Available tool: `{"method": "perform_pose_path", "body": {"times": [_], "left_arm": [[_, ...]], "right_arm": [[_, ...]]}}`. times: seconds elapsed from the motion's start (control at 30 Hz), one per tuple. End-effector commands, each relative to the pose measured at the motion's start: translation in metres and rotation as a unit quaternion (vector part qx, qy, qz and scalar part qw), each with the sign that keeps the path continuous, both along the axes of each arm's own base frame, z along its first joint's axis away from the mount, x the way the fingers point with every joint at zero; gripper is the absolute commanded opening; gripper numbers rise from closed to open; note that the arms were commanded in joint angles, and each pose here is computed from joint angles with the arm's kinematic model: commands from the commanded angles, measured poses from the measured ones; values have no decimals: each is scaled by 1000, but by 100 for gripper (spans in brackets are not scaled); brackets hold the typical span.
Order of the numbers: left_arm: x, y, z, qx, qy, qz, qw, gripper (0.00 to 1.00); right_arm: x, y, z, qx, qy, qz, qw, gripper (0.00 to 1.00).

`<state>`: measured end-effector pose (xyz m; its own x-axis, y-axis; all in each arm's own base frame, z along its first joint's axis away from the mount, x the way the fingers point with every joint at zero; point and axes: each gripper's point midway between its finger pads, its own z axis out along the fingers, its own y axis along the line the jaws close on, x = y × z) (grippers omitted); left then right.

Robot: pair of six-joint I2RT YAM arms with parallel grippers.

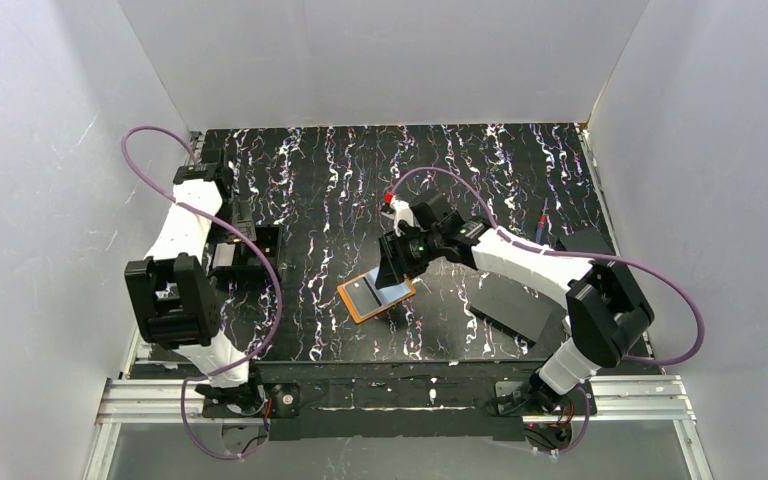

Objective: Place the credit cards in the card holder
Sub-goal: Pick up the credit card from the storage box.

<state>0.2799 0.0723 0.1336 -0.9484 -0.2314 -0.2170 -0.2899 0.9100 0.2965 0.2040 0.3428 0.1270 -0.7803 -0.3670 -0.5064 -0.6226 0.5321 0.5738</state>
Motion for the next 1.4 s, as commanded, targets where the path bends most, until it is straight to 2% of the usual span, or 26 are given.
{"method": "perform_pose_path", "body": {"times": [0.0, 0.3, 0.7, 1.1, 1.3, 1.37], "left_arm": [[21, 12, 14, 19, -31, -15, 999, 98], [38, 24, -18, 44, 4, -14, 999, 98], [34, 26, -62, 49, 47, -13, 998, 97], [32, 31, -71, 64, 63, -12, 996, 84], [31, 32, -66, 67, 58, -11, 996, 74], [31, 32, -64, 66, 55, -12, 996, 68]], "right_arm": [[0, 2, 32, 43, -43, 9, 998, 59], [2, 0, 35, 54, -43, 6, 998, 60], [2, 0, 35, 67, -31, 4, 997, 60], [5, 0, 37, 76, -23, -1, 997, 60], [5, -2, 37, 77, -23, -3, 997, 59], [5, -2, 38, 78, -23, -3, 997, 59]]}}
